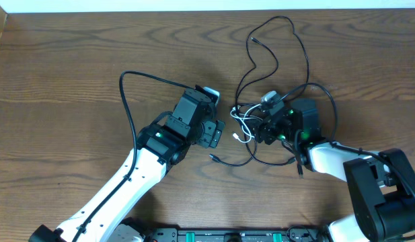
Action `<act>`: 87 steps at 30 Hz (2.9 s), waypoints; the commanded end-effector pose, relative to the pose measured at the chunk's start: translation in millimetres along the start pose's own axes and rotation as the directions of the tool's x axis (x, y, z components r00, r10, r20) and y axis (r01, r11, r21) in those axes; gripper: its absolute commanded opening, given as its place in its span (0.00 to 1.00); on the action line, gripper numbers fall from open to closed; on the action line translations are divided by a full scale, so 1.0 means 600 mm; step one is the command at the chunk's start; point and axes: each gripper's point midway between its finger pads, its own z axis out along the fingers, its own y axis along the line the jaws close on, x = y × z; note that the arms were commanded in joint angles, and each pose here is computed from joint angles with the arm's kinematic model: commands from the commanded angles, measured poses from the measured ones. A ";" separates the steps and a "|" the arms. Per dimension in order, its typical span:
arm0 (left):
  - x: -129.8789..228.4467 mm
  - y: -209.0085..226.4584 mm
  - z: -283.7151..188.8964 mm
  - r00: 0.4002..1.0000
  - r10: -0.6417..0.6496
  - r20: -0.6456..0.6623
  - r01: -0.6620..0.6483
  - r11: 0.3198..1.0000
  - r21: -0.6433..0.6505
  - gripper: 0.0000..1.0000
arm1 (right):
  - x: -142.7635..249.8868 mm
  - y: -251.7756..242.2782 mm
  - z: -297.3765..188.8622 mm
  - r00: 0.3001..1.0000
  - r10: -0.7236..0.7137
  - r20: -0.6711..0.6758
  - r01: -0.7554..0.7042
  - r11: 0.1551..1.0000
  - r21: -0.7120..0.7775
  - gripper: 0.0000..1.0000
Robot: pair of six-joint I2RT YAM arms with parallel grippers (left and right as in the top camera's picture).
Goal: Untangle cables
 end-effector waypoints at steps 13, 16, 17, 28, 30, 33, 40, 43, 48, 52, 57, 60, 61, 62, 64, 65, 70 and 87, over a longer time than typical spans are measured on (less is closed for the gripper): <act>-0.004 0.002 0.000 1.000 -0.013 0.002 0.013 1.000 -0.004 0.84 | -0.003 -0.015 0.005 0.999 -0.045 -0.001 0.045 0.995 0.085 0.17; -0.004 0.002 0.000 1.000 -0.013 0.002 0.013 1.000 -0.004 0.84 | -0.011 -0.015 0.005 1.000 -0.004 0.021 0.002 0.996 0.086 0.01; -0.004 0.002 0.000 1.000 -0.013 0.002 0.013 1.000 -0.004 0.84 | -0.013 -0.015 0.005 1.000 0.012 0.028 -0.014 0.996 0.086 0.01; -0.004 0.002 0.000 1.000 -0.013 0.002 0.013 1.000 -0.004 0.84 | -0.068 -0.017 -0.024 0.972 0.185 0.145 -0.187 0.982 0.001 0.01; -0.004 0.002 0.000 1.000 -0.013 0.002 0.013 1.000 -0.004 0.84 | -0.085 -0.018 -0.037 0.962 0.211 0.172 -0.212 0.977 -0.013 0.01; -0.004 0.002 0.000 1.000 -0.013 0.002 0.013 1.000 -0.004 0.84 | -0.111 -0.009 -0.062 0.954 0.218 0.207 -0.212 0.976 -0.050 0.01; -0.004 0.002 0.000 1.000 -0.013 0.002 0.013 1.000 -0.004 0.84 | -0.153 0.003 -0.121 0.944 0.206 0.259 -0.201 0.979 -0.045 0.01; -0.004 0.002 0.000 1.000 -0.013 0.002 0.013 1.000 -0.004 0.84 | -0.165 0.008 -0.140 0.941 0.196 0.277 -0.193 0.980 -0.039 0.01; -0.004 0.002 0.000 1.000 -0.013 0.002 0.013 1.000 -0.004 0.84 | -0.150 -0.010 -0.149 0.948 0.190 0.254 -0.211 0.976 0.057 0.01; -0.004 0.002 0.000 1.000 -0.013 0.002 0.013 1.000 -0.004 0.84 | -0.127 -0.020 -0.146 0.969 0.139 0.202 -0.165 0.980 0.115 0.01; -0.004 0.002 0.000 1.000 -0.013 0.002 0.013 1.000 -0.004 0.84 | -0.118 0.016 -0.141 0.986 -0.023 0.163 0.020 1.000 0.023 0.01; -0.004 0.002 0.000 1.000 -0.013 0.002 0.013 1.000 -0.004 0.84 | -0.088 0.039 -0.138 0.981 -0.165 0.105 0.171 0.984 -0.044 0.01; -0.004 0.002 0.000 1.000 -0.013 0.002 0.013 1.000 -0.004 0.84 | -0.073 0.041 -0.137 0.978 -0.196 0.073 0.200 0.979 -0.049 0.01; -0.004 0.002 0.000 1.000 -0.013 0.002 0.013 1.000 -0.004 0.84 | -0.056 0.043 -0.136 0.972 -0.232 0.037 0.234 0.970 -0.061 0.01; -0.004 0.002 0.000 1.000 -0.013 0.002 0.013 1.000 -0.004 0.84 | -0.030 0.048 -0.137 0.958 -0.285 -0.013 0.283 0.955 -0.086 0.01; -0.004 0.002 0.000 1.000 -0.013 0.002 0.013 1.000 -0.004 0.84 | -0.023 0.049 -0.138 0.954 -0.297 -0.027 0.294 0.951 -0.094 0.01; -0.004 0.002 0.000 1.000 -0.013 0.002 0.013 1.000 -0.004 0.84 | 0.000 0.065 -0.153 0.930 -0.363 -0.065 0.352 0.926 -0.137 0.01; -0.004 0.002 0.000 1.000 -0.013 0.002 0.013 1.000 -0.004 0.84 | -0.043 -0.015 -0.154 0.948 -0.310 -0.078 0.318 0.936 0.148 0.71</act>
